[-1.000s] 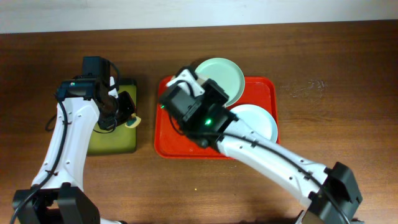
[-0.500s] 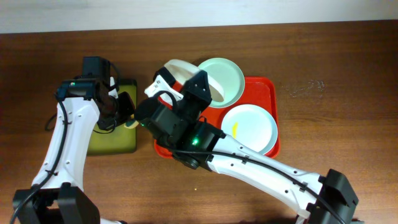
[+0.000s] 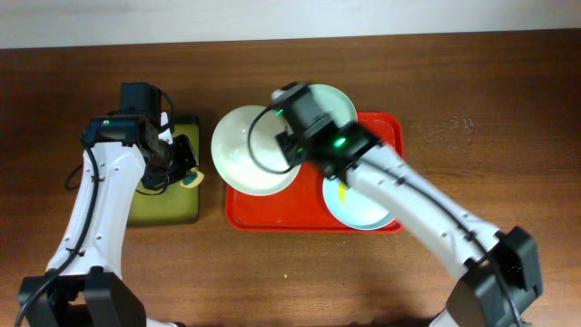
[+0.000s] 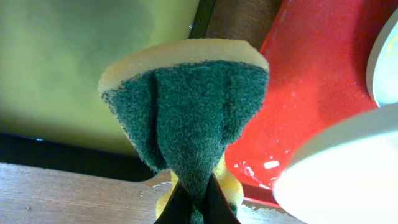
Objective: Clean dirty plates on tray and stack at the side
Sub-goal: 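Lift the scrubbed white plate with the right gripper, sponge held left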
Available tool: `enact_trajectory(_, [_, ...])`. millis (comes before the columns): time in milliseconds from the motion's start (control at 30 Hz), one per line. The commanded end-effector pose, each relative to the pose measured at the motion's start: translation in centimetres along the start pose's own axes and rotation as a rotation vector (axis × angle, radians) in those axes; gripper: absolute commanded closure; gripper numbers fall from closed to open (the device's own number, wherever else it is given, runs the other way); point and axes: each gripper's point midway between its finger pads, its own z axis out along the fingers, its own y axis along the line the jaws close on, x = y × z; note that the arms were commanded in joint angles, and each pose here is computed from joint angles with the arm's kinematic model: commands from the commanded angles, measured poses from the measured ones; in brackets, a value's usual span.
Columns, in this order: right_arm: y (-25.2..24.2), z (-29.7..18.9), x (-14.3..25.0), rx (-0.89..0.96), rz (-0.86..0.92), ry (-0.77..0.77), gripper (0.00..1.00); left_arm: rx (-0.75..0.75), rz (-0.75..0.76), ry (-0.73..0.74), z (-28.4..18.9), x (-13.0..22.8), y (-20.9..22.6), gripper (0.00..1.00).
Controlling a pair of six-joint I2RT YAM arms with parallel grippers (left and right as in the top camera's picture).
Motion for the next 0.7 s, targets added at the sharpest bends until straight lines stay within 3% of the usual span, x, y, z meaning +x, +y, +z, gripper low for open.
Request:
enact_trajectory(0, [0.4, -1.4, -0.1, -0.409, 0.222, 0.07, 0.96, 0.003, 0.02, -0.03, -0.9, -0.5, 0.0, 1.0])
enact_trajectory(167, [-4.7, -0.6, 2.1, -0.356, 0.35, 0.155, 0.96, 0.003, 0.02, -0.031, -0.9, -0.5, 0.0, 1.0])
enact_trajectory(467, [-2.3, 4.1, 6.1, -0.373, 0.333, 0.3, 0.96, 0.003, 0.02, -0.032, -0.9, -0.5, 0.0, 1.0])
enact_trajectory(667, [-0.6, 4.2, 5.7, -0.404, 0.3, 0.284, 0.96, 0.004, 0.021, -0.035, -0.9, -0.6, -0.1, 1.0])
